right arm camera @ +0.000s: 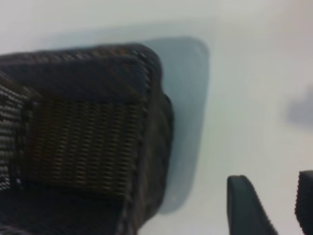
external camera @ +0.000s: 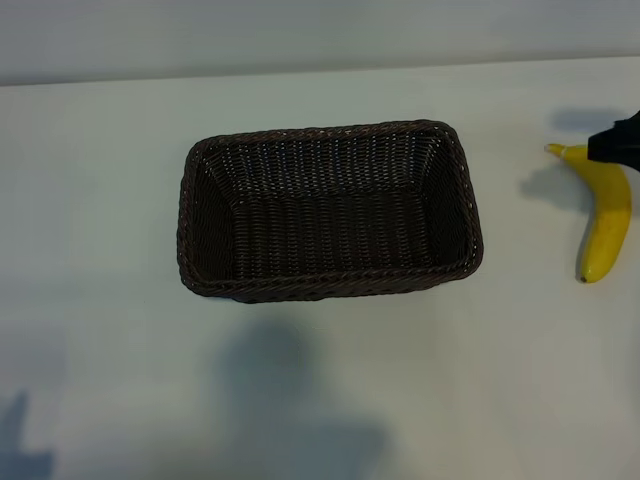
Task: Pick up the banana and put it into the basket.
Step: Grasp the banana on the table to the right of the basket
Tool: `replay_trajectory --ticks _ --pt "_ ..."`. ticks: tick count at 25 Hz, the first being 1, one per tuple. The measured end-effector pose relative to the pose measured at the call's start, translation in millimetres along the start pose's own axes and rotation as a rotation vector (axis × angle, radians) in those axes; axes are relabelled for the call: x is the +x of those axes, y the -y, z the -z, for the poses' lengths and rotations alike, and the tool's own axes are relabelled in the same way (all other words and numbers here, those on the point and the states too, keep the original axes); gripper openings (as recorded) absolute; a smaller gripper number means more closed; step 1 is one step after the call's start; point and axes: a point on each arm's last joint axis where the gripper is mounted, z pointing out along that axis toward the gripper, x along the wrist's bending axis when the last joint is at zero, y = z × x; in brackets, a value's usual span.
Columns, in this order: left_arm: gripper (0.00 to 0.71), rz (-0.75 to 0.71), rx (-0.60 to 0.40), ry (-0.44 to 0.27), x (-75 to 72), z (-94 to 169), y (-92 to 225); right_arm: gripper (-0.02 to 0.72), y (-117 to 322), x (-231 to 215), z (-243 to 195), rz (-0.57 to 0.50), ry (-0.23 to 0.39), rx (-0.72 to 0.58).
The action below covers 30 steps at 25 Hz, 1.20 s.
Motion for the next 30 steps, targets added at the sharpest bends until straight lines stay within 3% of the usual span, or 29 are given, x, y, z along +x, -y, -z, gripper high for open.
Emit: replay_trajectory --ticks 5,10,20,30 --pt "0.575 0.0 0.0 0.0 0.0 0.0 0.0 0.306 -4.0 -13.9 -13.4 -0.009 0.056 0.063" --pt "0.575 0.0 0.0 0.0 0.0 0.0 0.0 0.358 -12.0 -13.5 -28.3 0.052 0.165 0.138" --pt "0.575 0.0 0.0 0.0 0.0 0.0 0.0 0.62 -19.0 -17.7 -70.5 0.076 0.354 0.26" --pt "0.575 0.0 0.0 0.0 0.0 0.0 0.0 0.634 -13.5 -40.3 -100.0 0.079 0.417 0.314"
